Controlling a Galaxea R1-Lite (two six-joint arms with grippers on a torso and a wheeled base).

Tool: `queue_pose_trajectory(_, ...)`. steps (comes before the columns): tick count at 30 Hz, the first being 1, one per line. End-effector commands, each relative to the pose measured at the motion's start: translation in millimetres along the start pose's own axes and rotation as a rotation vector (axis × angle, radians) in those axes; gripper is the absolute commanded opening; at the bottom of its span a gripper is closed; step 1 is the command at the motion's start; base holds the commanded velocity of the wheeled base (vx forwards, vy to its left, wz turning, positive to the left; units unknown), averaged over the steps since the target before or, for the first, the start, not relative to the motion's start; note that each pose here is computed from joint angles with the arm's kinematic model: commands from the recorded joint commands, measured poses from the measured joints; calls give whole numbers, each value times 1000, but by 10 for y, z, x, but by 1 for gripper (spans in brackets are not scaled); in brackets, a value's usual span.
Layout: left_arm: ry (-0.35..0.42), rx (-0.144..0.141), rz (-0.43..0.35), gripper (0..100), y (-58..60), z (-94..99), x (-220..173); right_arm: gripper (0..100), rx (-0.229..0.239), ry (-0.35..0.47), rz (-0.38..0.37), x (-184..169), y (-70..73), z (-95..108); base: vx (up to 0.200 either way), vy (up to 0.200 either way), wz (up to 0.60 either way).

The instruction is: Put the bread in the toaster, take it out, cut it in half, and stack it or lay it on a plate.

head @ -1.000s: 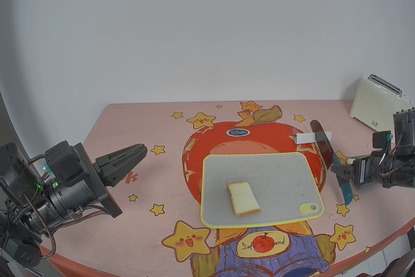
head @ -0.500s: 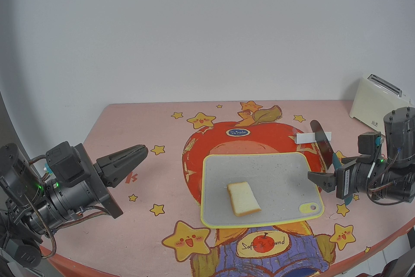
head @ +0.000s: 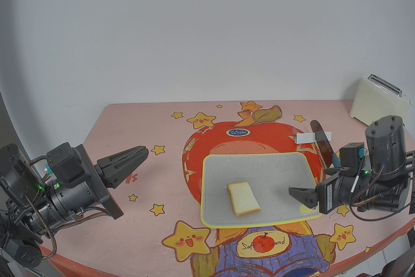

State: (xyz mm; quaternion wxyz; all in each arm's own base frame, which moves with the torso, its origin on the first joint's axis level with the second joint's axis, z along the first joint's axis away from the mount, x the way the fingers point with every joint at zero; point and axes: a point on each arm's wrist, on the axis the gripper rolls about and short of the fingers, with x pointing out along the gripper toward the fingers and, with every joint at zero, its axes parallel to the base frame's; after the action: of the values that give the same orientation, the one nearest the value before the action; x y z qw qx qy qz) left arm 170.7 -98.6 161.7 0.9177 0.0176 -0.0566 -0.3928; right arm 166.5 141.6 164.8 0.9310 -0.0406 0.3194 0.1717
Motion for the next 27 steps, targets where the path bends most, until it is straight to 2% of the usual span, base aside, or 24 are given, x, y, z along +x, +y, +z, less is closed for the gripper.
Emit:
queue_pose_trajectory(1, 1, 0, 0, 0, 2, -4, 1, 100, 5, 21, 18, 87, 178, 13, 0, 0, 0)
queue_pose_trajectory(5, 3, -2, -1, 0, 3, -7, 3, 100, 13, 30, -2, 172, 279, 19, 0, 0, 0)
queue_pose_trajectory(9, 3, -2, -2, 0, 1, -7, -1, 100, -7, 42, 19, 198, 370, -6, 0, 0, 0)
queue_pose_trajectory(17, 6, -3, -2, 0, 0, -13, -1, 100, -2, 65, 29, 309, 517, -15, 0, 0, 0)
queue_pose_trajectory(23, 23, -9, -3, 0, 5, -52, 19, 100, -22, 69, 9, 487, 735, 2, 0, 0, 0)
queue_pose_trajectory(27, 29, -10, -2, 0, 8, -66, 27, 100, 12, 45, -4, 596, 886, 88, 0, 0, 0)
